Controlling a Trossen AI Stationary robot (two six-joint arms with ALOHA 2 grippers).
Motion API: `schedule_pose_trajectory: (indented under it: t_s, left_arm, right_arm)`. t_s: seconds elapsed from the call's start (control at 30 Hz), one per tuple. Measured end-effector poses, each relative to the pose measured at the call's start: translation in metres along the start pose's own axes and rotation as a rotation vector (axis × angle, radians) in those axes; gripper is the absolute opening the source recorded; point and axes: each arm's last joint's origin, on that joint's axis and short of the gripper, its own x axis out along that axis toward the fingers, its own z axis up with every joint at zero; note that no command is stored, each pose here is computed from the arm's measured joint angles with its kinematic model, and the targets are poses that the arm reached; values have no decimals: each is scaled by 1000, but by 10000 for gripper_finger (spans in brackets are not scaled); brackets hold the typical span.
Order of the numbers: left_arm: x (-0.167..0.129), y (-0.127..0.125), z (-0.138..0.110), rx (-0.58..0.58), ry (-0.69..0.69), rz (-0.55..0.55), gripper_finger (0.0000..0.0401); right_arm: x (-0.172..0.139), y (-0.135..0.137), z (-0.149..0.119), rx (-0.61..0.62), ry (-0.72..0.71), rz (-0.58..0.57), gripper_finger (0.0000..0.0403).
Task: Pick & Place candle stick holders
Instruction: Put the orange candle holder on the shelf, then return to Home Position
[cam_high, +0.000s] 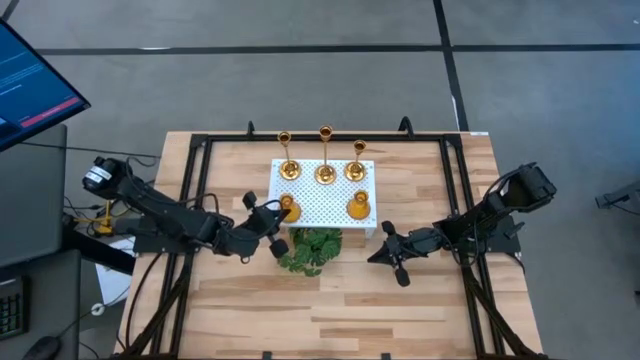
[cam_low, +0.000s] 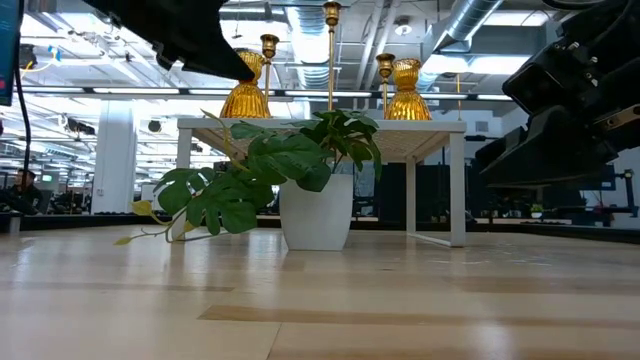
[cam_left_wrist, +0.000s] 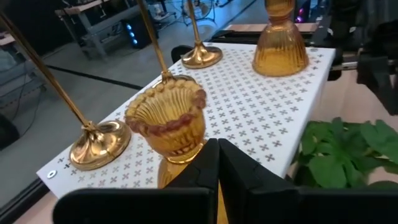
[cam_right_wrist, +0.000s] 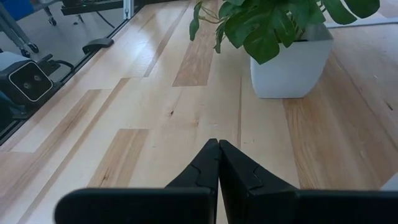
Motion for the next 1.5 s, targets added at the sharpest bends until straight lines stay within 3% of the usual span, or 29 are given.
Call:
schedule_pose_trajectory:
  t_s: [0.57,0.67,0.93,1.1,1.4,1.5]
  left_arm:
    - [6,4,6,21,-29,28,5]
    - [5,2,6,26,-27,-19,5]
    - [-11,-8,8,206,-50,-226,5]
    - [-16,-5,14,191,-71,-361,5]
    - [-18,-4,15,193,-72,-375,5]
    - [-17,-4,14,196,-68,-375,5]
  right_arm:
    - [0,0,0,2,1,-1,0]
    - [0,0,0,2,1,-2,0]
    - [0,1,2,6,-25,7,0]
    - [-3,-3,10,19,-50,64,0]
    - [-19,-20,41,-113,-191,197,0]
    - [-27,-34,49,-107,-204,188,0]
